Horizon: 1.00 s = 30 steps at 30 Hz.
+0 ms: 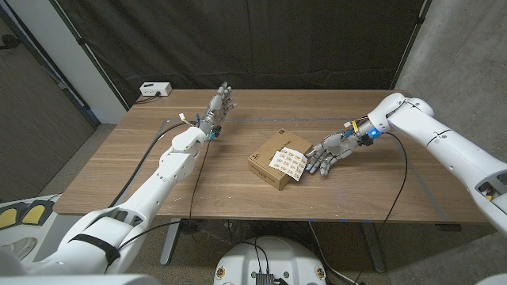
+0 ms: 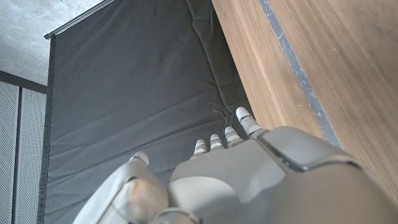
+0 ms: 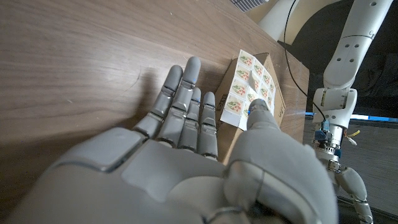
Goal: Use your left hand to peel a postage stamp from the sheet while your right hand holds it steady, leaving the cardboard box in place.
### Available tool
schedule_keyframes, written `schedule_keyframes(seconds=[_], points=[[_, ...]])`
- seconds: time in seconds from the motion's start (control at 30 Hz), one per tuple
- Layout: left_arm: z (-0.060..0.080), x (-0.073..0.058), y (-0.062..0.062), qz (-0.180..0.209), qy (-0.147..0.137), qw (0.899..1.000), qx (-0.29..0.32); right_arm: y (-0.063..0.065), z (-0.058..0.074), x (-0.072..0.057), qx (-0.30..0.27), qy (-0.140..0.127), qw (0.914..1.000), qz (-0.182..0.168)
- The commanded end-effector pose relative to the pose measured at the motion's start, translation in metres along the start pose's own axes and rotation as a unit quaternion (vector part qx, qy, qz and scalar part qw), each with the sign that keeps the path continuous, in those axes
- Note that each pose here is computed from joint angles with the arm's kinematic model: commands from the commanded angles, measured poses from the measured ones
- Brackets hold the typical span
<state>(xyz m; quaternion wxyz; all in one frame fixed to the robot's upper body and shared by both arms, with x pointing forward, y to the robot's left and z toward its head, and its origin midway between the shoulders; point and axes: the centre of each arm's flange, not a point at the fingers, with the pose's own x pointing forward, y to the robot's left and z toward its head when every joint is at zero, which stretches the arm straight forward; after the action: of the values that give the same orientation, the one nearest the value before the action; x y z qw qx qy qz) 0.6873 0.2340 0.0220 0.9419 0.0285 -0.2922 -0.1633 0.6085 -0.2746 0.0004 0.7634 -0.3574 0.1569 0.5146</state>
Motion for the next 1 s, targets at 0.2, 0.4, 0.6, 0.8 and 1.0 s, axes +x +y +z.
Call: schedule_keyframes(seconds=[0.2, 0.4, 0.6, 0.8, 1.0], points=[[-0.003, 0.0, 0.001, 0.0, 0.003, 1.0, -0.002, -0.002, -0.009, 0.016, 0.045, -0.095, 0.9939, 0.034], [-0.003, 0.002, 0.0, -0.003, 0.004, 1.0, -0.002, -0.001, -0.016, 0.015, 0.069, -0.117, 0.9907, 0.011], [-0.001, 0.005, -0.001, -0.008, 0.002, 1.0, -0.001, 0.004, -0.009, 0.008, 0.04, -0.011, 0.9968, -0.068], [0.0, 0.007, -0.003, -0.01, 0.0, 1.0, 0.001, 0.013, 0.004, 0.011, -0.007, 0.103, 0.9899, -0.096], [0.0, 0.008, -0.002, -0.008, 0.002, 1.0, 0.002, 0.014, 0.001, 0.012, 0.001, 0.11, 0.992, -0.063]])
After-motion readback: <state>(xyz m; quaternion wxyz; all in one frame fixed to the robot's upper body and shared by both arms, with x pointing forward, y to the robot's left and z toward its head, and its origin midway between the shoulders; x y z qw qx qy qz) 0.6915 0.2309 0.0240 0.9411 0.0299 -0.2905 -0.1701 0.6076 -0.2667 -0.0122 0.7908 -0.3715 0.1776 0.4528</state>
